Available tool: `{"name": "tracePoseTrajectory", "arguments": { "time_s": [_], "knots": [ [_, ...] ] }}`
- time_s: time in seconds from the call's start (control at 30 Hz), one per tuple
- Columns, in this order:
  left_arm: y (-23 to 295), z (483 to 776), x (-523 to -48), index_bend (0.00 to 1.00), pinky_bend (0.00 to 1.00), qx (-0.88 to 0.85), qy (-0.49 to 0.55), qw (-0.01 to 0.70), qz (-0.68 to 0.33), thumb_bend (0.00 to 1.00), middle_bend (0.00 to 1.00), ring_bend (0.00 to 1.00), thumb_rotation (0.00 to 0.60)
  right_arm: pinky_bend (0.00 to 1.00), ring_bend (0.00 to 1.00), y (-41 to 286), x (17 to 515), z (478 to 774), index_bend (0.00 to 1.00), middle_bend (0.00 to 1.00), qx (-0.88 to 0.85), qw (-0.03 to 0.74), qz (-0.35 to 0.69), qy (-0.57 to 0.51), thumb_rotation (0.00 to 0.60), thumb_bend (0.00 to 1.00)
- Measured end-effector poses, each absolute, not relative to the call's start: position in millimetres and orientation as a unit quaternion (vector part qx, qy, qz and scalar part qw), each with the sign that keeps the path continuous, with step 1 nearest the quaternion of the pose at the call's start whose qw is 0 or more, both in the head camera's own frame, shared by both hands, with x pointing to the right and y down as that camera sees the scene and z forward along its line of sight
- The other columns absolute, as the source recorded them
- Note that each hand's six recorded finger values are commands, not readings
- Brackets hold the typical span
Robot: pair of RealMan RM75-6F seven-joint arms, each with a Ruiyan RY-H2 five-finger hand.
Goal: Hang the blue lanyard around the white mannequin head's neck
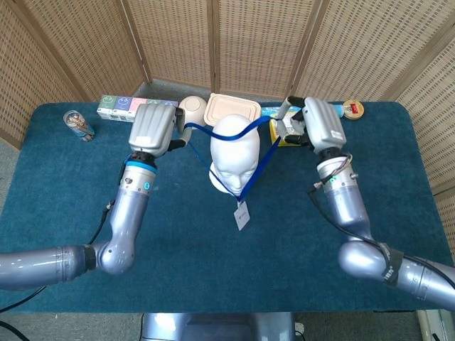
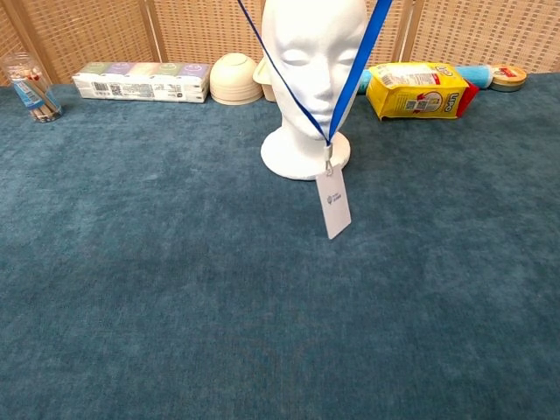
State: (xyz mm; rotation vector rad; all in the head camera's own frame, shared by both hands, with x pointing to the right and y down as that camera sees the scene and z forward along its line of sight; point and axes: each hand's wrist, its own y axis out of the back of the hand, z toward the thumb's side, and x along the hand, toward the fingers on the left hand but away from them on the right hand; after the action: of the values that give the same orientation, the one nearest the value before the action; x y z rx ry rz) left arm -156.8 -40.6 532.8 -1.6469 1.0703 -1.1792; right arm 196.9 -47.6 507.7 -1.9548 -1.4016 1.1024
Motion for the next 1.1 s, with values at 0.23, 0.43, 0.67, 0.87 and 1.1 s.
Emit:
{"name": "tracePoseTrajectory", "arguments": {
  "time_s": [0.23, 0.43, 0.67, 0.87, 1.1],
  "knots": [
    [-49.2, 545.4, -158.0, 0.71, 1.0, -0.65, 0.421, 0.406, -0.486, 0.44, 1.0, 1.0, 0.481, 1.0, 1.0, -59.7, 204.7, 516.8, 0.72, 1.0, -0.711, 0.236, 0.417, -0.515, 0.6, 0.53],
    [-57.4, 558.4, -158.0, 0.71, 1.0, -0.645, 0.42, 0.397, -0.501, 0.44, 1.0, 1.0, 0.482, 1.0, 1.0, -71.8, 210.0, 526.6, 0.72, 1.0, -0.704, 0.235, 0.43, -0.515, 0.6, 0.53],
    [-62.8, 574.9, -154.1, 0.71, 1.0, -0.643, 0.417, 0.385, -0.514, 0.44, 1.0, 1.0, 0.486, 1.0, 1.0, -81.6, 217.2, 541.0, 0.72, 1.0, -0.693, 0.232, 0.451, -0.513, 0.6, 0.53],
    [-64.6, 587.1, -153.5, 0.71, 1.0, -0.642, 0.414, 0.377, -0.523, 0.44, 1.0, 1.0, 0.483, 1.0, 1.0, -82.3, 223.6, 551.4, 0.72, 1.0, -0.688, 0.225, 0.462, -0.513, 0.6, 0.53],
    [-67.7, 597.1, -161.6, 0.71, 1.0, -0.634, 0.414, 0.372, -0.536, 0.44, 1.0, 1.0, 0.481, 1.0, 1.0, -85.1, 229.6, 557.7, 0.72, 1.0, -0.681, 0.223, 0.472, -0.513, 0.6, 0.53]
  ]
}}
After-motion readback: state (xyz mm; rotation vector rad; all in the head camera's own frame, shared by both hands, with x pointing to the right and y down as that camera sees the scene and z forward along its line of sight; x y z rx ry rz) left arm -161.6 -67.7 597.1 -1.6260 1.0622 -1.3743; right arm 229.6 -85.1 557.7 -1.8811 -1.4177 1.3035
